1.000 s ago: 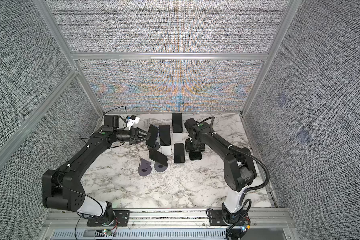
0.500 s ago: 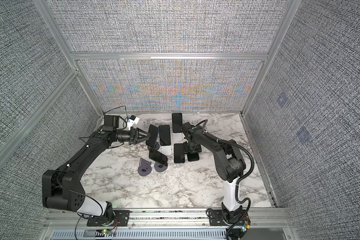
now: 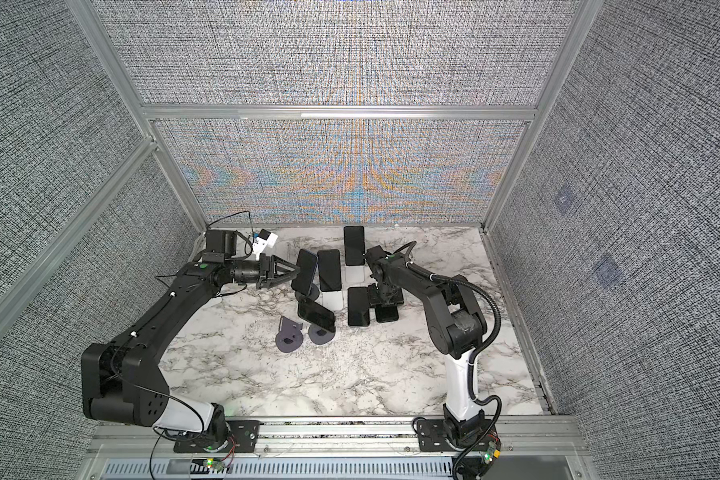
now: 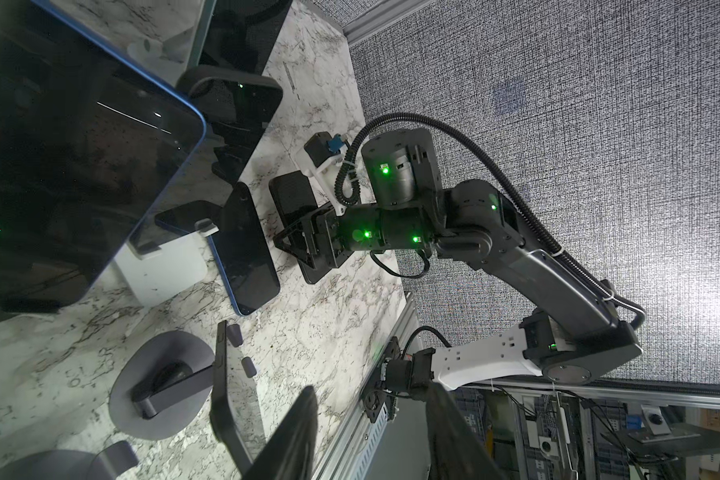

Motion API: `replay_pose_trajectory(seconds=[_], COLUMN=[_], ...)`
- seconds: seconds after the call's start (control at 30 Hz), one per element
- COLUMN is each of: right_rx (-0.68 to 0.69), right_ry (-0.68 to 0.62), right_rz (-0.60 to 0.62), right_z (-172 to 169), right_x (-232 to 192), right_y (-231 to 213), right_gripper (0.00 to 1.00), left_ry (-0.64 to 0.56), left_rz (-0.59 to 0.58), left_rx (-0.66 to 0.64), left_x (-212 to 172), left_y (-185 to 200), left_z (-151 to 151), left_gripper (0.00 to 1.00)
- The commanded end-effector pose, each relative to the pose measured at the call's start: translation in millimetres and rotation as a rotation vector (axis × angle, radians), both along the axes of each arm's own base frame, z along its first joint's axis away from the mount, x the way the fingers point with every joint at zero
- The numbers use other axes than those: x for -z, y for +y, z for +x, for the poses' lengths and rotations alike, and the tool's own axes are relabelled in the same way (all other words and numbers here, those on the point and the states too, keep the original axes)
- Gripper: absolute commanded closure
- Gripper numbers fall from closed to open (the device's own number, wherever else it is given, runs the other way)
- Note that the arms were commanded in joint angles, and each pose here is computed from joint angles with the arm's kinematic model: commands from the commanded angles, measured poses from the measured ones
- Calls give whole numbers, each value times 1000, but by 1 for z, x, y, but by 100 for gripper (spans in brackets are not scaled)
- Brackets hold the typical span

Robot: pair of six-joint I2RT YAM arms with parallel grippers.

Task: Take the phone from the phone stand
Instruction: 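Carry the dark phone with the right gripper and lower it toward the table, then lower the dark phone flat beside the blue-edged phone and open the right gripper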

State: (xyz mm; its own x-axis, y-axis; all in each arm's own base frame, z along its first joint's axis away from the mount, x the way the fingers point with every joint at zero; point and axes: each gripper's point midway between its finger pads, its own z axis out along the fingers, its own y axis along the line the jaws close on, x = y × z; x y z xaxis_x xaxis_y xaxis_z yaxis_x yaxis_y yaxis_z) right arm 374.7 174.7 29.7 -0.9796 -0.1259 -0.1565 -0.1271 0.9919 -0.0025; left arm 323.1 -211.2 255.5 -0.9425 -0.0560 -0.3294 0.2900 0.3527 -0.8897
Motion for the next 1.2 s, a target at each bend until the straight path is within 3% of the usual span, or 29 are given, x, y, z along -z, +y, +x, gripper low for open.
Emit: replay_pose_trajectory(seconds=[0.0,0.8,1.17], right_rx=[-3,16,15], right_ry=[1,57,77], right_rz=[5,6,9], right_z=[1,-7,-10], right_x=[1,20,26], right_y=[1,-1,-1], right_gripper=[74,35,24], left_ry=[-18,-18,-21], left_rz=[-1,4,19], left_rx=[8,3,-6], left_x=[-3,-3,-3], left_y=[0,1,4], left_z=[-1,-1,-1], left_gripper=[56,56,57])
